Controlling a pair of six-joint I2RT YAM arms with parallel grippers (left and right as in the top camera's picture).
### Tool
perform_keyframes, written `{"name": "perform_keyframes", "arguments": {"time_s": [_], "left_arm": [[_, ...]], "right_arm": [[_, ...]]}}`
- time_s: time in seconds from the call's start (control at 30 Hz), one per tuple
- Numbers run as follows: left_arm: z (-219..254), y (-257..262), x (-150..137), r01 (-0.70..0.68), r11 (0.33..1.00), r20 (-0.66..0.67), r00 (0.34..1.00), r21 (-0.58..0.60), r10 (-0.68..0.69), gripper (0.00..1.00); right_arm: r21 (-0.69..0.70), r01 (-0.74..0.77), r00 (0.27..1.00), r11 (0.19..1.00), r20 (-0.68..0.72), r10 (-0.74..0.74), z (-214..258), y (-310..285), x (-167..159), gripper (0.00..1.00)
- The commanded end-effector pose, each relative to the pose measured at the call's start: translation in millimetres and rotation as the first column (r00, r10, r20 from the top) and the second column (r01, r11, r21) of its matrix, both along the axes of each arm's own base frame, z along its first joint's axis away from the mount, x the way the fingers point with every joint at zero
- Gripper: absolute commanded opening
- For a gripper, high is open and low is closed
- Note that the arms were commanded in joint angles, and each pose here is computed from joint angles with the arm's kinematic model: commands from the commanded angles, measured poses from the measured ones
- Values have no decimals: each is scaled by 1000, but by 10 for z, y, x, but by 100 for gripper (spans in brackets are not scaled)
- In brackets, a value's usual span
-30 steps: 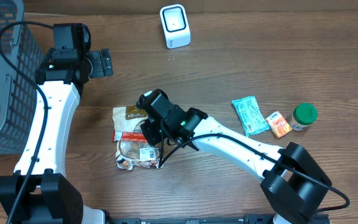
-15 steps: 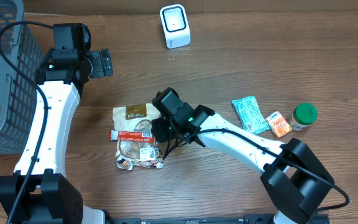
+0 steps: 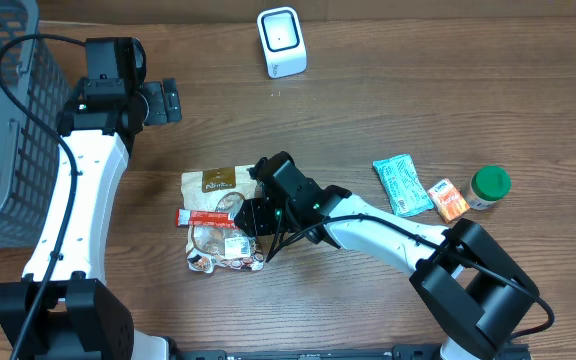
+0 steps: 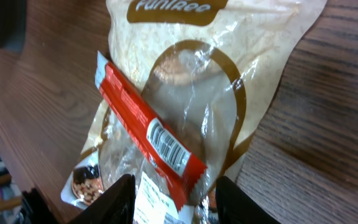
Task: Scan the item barcode
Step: 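Pull the red stick out of the bag with the right gripper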
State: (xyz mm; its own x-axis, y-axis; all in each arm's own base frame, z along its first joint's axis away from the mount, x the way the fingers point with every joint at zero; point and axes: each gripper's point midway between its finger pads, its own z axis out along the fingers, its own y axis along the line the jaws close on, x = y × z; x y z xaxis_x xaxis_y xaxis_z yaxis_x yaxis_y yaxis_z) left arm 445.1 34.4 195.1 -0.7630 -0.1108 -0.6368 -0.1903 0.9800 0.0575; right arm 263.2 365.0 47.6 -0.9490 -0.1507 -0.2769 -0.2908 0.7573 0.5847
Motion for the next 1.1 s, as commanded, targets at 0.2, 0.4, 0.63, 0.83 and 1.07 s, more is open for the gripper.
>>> {"name": "perform_keyframes", "arguments": {"time_s": [0.2, 0.4, 0.63, 0.83, 1.07], "left_arm": [[17, 26, 4, -14, 1000, 6, 1000, 5, 14, 100], [17, 26, 4, -14, 1000, 6, 1000, 5, 14, 100], [17, 26, 4, -14, 1000, 6, 1000, 5, 14, 99], [17, 26, 4, -14, 1000, 6, 1000, 5, 14, 100], [17, 26, 4, -14, 1000, 6, 1000, 5, 14, 100]], "right_arm": [[7, 81, 997, 997, -2, -81, -164, 2, 75, 42], [33, 52, 999, 998, 4, -52, -170, 113, 23, 26], [72, 51, 999, 996, -5, -50, -55, 96, 80, 4], [250, -84, 996, 965, 48, 74, 585, 20, 138, 4], [287, -57, 998, 956, 9, 57, 886, -419, 243, 4]]}}
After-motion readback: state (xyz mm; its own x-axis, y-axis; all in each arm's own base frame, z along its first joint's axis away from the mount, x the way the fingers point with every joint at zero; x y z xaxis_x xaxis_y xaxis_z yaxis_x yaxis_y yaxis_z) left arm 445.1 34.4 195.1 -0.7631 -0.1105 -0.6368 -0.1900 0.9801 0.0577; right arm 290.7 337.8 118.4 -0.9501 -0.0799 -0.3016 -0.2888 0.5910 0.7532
